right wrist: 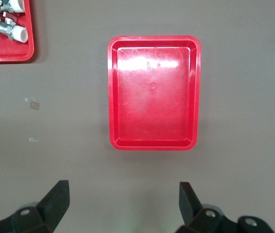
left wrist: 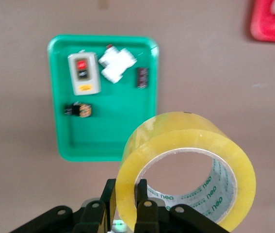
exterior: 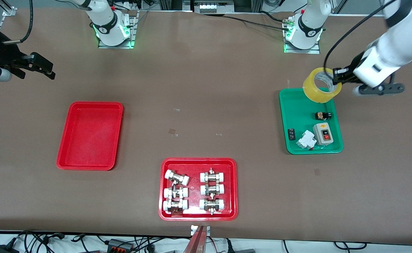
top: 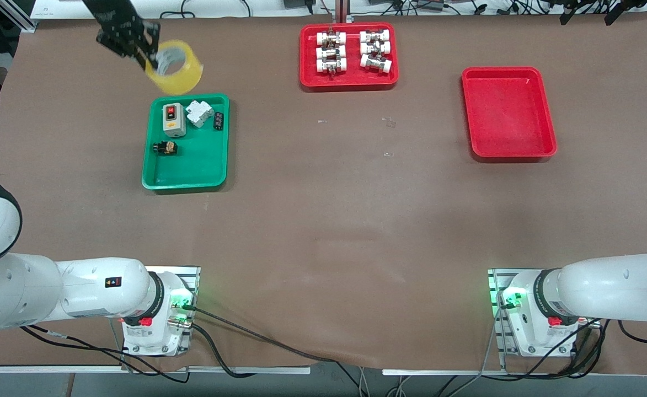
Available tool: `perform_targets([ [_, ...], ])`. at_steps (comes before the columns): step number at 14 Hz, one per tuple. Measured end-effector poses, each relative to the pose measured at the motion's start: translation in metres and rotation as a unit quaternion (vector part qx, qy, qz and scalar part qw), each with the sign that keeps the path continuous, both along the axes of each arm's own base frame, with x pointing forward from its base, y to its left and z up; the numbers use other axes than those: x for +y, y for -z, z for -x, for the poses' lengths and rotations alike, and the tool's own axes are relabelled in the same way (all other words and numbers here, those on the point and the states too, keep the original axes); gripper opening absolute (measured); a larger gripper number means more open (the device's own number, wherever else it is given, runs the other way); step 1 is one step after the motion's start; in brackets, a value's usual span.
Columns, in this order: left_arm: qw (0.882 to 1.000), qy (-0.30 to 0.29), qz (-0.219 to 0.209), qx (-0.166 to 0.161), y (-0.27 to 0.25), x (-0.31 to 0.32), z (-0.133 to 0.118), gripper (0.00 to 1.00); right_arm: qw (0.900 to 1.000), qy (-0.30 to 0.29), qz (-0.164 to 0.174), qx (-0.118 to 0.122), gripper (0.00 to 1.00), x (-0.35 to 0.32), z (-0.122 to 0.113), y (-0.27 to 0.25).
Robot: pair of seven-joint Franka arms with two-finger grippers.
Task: Left arm passes tape to right arm into tray
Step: 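Lift the tape roll out of the green tray with the left gripper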
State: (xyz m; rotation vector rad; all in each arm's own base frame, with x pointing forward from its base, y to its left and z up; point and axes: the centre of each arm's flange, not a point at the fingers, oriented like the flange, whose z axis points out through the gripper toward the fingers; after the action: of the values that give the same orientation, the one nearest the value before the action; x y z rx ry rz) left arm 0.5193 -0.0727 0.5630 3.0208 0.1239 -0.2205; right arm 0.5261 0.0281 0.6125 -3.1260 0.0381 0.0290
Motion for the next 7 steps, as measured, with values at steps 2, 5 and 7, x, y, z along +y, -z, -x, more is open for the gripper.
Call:
perform_targets([
  [2, 1.0, 0.003, 0.027, 0.005, 0.003, -0.012, -0.008, 0.21, 1.0, 0.0, 0.0, 0.004, 1.0, 0.0, -0.003, 0.005],
  [5, 0.994, -0.004, 0.102, 0.032, 0.023, -0.045, -0.017, 0.21, 1.0, -0.006, 0.0, 0.013, 1.0, 0.006, -0.006, 0.013],
  [7, 0.989, -0.036, 0.139, 0.041, 0.034, -0.069, -0.026, 0.21, 1.0, -0.013, 0.001, 0.023, 1.0, 0.015, -0.009, 0.022],
])
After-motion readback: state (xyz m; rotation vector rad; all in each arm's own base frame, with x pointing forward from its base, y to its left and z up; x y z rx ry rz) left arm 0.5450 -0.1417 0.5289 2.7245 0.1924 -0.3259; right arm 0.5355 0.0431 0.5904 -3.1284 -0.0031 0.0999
